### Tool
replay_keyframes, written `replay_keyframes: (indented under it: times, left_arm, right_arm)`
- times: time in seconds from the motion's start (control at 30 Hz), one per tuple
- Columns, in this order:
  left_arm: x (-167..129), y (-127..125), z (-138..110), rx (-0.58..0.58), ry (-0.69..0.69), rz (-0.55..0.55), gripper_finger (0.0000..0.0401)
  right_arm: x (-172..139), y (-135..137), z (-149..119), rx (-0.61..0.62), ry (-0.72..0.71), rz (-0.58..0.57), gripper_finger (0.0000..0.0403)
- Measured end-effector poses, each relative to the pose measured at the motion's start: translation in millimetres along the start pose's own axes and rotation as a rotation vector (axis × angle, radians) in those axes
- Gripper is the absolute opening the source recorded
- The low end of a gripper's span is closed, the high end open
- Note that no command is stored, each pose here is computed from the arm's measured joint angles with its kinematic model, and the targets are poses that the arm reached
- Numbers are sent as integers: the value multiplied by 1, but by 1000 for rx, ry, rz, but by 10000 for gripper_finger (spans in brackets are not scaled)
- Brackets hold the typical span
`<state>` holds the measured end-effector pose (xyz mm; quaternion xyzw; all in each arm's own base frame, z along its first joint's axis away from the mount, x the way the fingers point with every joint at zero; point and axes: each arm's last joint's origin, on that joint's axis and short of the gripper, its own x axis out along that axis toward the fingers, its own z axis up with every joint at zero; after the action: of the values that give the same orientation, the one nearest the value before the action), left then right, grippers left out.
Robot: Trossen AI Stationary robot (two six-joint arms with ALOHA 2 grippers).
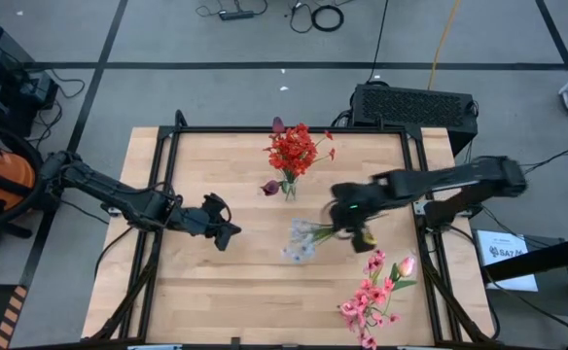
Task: Sort flowers into vase by color
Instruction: Put the white flower in the purple vase
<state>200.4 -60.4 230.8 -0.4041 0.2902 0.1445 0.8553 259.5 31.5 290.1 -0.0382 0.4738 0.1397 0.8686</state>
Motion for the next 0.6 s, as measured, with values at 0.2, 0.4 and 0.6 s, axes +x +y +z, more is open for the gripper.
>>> replay_keyframes:
  times: [0.2, 0.4, 0.6]
  left_arm:
    - [0, 1, 1, 2, -39, 22, 22]
    - [0, 1, 1, 179, -36, 31, 22]
    - [1, 2, 4, 291, -63, 49, 22]
  right_arm:
    - [-54, 14, -52, 118, -377, -36, 0]
    - [-108, 22, -94, 273, -784, -153, 0]
    - [-154, 32, -125, 333, -1085, -167, 0]
